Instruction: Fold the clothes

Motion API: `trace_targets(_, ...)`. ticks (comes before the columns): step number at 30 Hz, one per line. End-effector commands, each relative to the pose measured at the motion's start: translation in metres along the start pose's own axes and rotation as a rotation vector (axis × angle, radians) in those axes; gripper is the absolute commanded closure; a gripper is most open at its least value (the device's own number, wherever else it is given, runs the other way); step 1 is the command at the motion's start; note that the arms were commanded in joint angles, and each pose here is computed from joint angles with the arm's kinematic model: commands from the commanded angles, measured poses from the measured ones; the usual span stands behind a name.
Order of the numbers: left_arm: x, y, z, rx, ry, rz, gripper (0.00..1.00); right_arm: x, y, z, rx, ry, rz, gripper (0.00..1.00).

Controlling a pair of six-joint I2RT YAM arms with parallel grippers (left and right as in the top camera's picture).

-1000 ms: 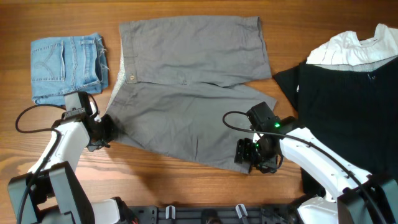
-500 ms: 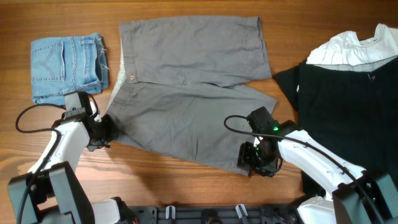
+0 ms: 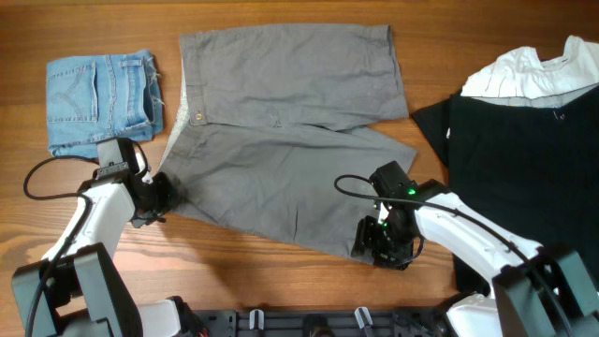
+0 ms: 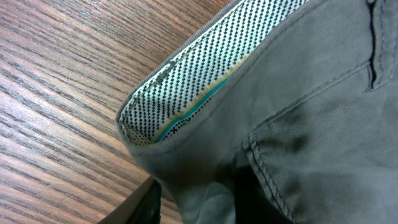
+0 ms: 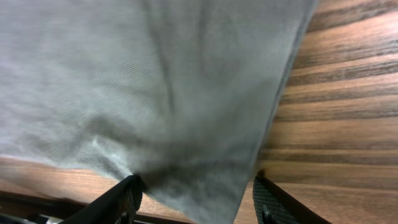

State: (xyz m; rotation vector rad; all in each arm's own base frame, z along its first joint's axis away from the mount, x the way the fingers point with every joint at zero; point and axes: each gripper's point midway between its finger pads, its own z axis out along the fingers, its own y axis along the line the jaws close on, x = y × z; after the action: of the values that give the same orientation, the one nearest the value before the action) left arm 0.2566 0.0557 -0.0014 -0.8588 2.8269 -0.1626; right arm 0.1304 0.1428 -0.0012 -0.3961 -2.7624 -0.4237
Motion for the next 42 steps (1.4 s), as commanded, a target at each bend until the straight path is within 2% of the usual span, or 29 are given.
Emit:
trace_targets(1,-0.005,-0.003,-0.003,0.019,-0.01,0.006,0.61,0.003,-0.004,0.011,0.012,0.049,0.043,0.39)
trace_targets(3,-0.005,-0.003,-0.003,0.019,-0.01,0.006,0.6,0.002,-0.006,0.013,0.019,0.054,0.047,0.46)
trace_targets(4,-0.005,-0.003,-0.003,0.019,-0.01,0.006,0.6,0.001,-0.006,0.014,0.022,0.054,0.047,0.62)
trace_targets(7,-0.005,-0.003,-0.003,0.019,-0.01,0.006,0.6,-0.006,-0.011,0.01,0.062,0.015,0.026,0.77)
trace_targets(12,-0.005,-0.003,-0.003,0.019,-0.01,0.006,0.6,-0.024,-0.035,-0.011,0.251,-0.102,0.048,0.84)
trace_targets(18,-0.005,-0.006,-0.006,0.027,0.003,0.005,0.65,-0.031,-0.024,-0.02,0.213,-0.153,-0.058,0.87)
trace_targets(19,-0.004,-0.009,-0.009,0.041,0.02,0.004,0.59,-0.034,-0.02,-0.024,0.193,-0.178,-0.075,0.87)
trace_targets(20,-0.002,-0.014,-0.014,0.063,0.045,0.001,0.49,-0.034,-0.018,-0.027,0.18,-0.194,-0.081,0.87)
trace_targets(21,-0.001,-0.017,-0.015,0.079,0.053,0.001,0.44,-0.034,-0.017,-0.029,0.175,-0.2,-0.083,0.87)
trace_targets(23,0.001,-0.025,-0.017,0.122,0.067,0.0,0.26,-0.034,-0.015,-0.031,0.167,-0.21,-0.087,0.87)
trace_targets(25,0.002,-0.026,-0.017,0.131,0.072,-0.001,0.2,-0.034,-0.014,-0.032,0.164,-0.214,-0.088,0.86)
trace_targets(27,0.004,-0.025,-0.016,0.125,0.079,-0.002,0.19,-0.034,-0.014,-0.032,0.163,-0.213,-0.088,0.86)
trace_targets(33,0.009,0.004,-0.006,-0.021,0.062,-0.003,0.28,-0.034,-0.011,-0.031,0.143,-0.208,-0.077,0.86)
trace_targets(37,0.019,0.011,0.006,-0.036,0.058,-0.007,0.42,-0.033,-0.011,-0.031,0.144,-0.208,-0.077,0.86)
trace_targets(40,0.016,0.01,0.009,-0.028,0.034,-0.004,0.62,-0.033,-0.01,-0.031,0.139,-0.205,-0.077,0.85)
trace_targets(42,0.012,0.009,0.009,-0.022,0.016,-0.004,0.91,-0.031,-0.008,-0.03,0.128,-0.196,-0.077,0.82)
